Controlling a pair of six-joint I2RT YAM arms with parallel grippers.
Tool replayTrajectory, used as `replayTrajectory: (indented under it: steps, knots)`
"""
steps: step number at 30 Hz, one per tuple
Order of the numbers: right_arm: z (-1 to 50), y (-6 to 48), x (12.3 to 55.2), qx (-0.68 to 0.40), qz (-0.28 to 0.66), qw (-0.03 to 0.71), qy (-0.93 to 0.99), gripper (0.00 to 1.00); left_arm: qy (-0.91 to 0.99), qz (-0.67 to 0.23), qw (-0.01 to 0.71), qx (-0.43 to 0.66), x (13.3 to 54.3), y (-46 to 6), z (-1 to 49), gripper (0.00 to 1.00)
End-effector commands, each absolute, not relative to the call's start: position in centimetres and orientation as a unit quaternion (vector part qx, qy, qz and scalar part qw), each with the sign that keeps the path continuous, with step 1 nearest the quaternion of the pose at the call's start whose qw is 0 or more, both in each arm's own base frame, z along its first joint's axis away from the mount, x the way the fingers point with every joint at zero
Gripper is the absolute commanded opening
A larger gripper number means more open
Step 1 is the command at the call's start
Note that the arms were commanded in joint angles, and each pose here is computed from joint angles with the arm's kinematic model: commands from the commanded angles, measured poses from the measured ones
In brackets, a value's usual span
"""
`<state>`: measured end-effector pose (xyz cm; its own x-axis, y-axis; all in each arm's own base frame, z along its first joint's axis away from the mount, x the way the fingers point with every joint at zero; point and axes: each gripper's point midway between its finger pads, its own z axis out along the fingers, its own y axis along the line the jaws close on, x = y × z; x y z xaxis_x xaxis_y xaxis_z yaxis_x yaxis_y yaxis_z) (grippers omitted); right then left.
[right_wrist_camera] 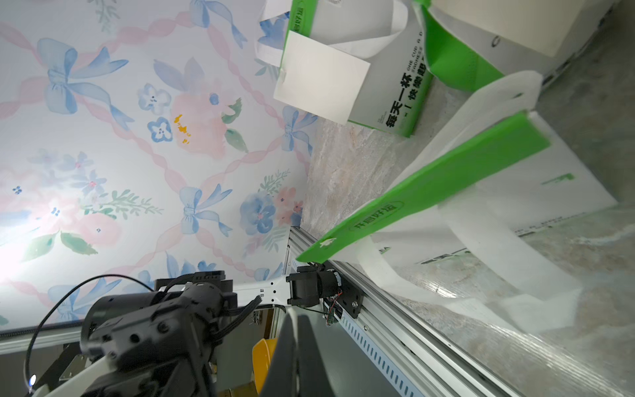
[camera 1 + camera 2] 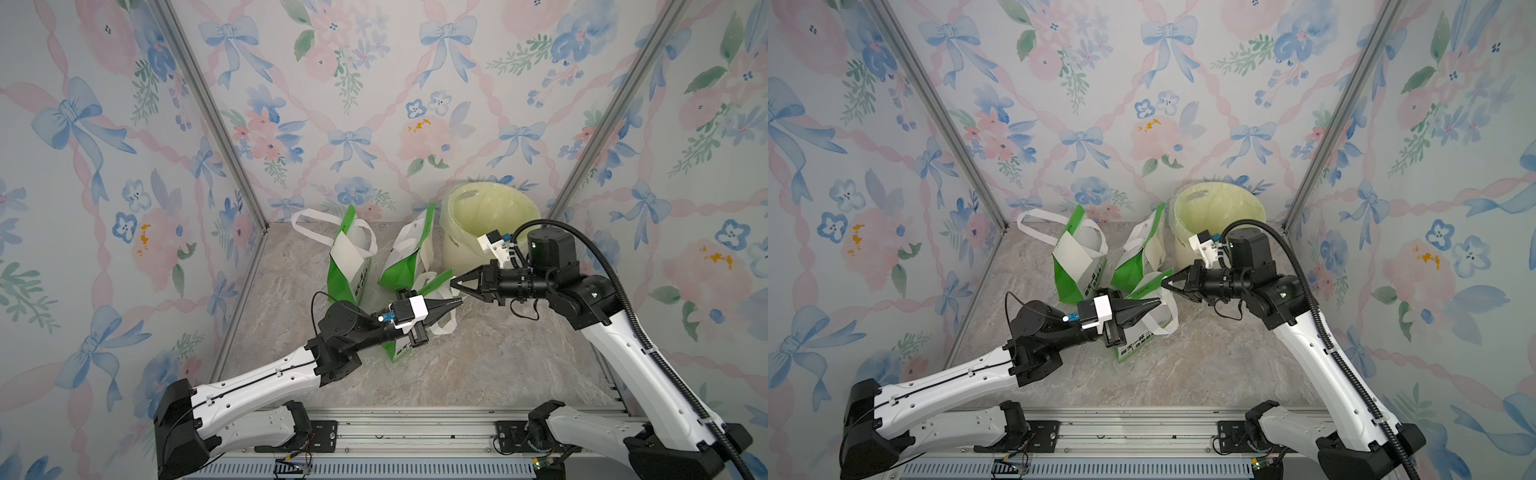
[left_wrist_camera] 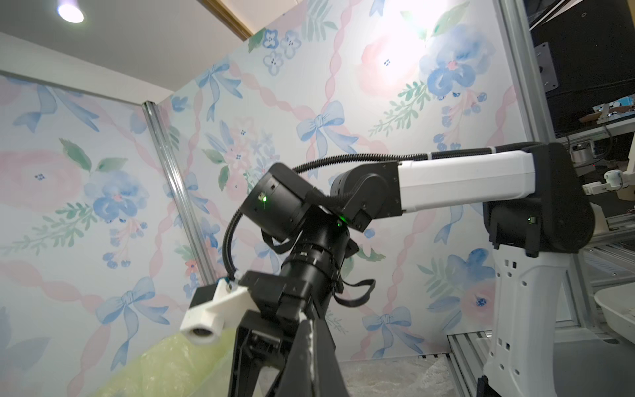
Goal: Shred takeout receipts and throw away
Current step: Shred the takeout receipt, then place the takeout receipt in the trash bin.
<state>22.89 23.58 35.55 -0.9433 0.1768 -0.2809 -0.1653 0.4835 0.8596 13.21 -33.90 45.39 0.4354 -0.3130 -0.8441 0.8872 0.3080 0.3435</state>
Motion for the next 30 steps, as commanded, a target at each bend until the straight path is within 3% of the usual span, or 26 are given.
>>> replayTrajectory:
  steps: [1,8,15,18,23,30]
  knots:
    - [34.9,22.2,23.2,0.035,0.476,0.174,0.861,0.0,0.302,-0.402,0.77,0.392,12.8,-32.5,47.8,0.0]
    - [39.7,17.6,26.6,-0.004,0.372,0.338,0.864,0.0,0.44,-0.433,0.753,0.23,19.0,-30.6,47.0,0.0]
    - [40.2,12.0,36.2,0.011,0.193,0.47,0.861,0.0,0.484,-0.483,0.714,0.154,20.9,-30.2,46.2,0.0]
    - [39.3,10.9,40.1,0.015,0.147,0.475,0.868,0.04,0.489,-0.495,0.704,0.142,21.0,-30.2,46.2,0.0]
    - [35.4,10.4,44.6,0.003,0.078,0.43,0.899,0.24,0.496,-0.501,0.697,0.133,21.3,-30.2,45.8,0.0]
    - [33.6,9.9,46.7,-0.002,0.037,0.402,0.915,0.43,0.507,-0.499,0.692,0.124,22.1,-30.3,45.3,0.0]
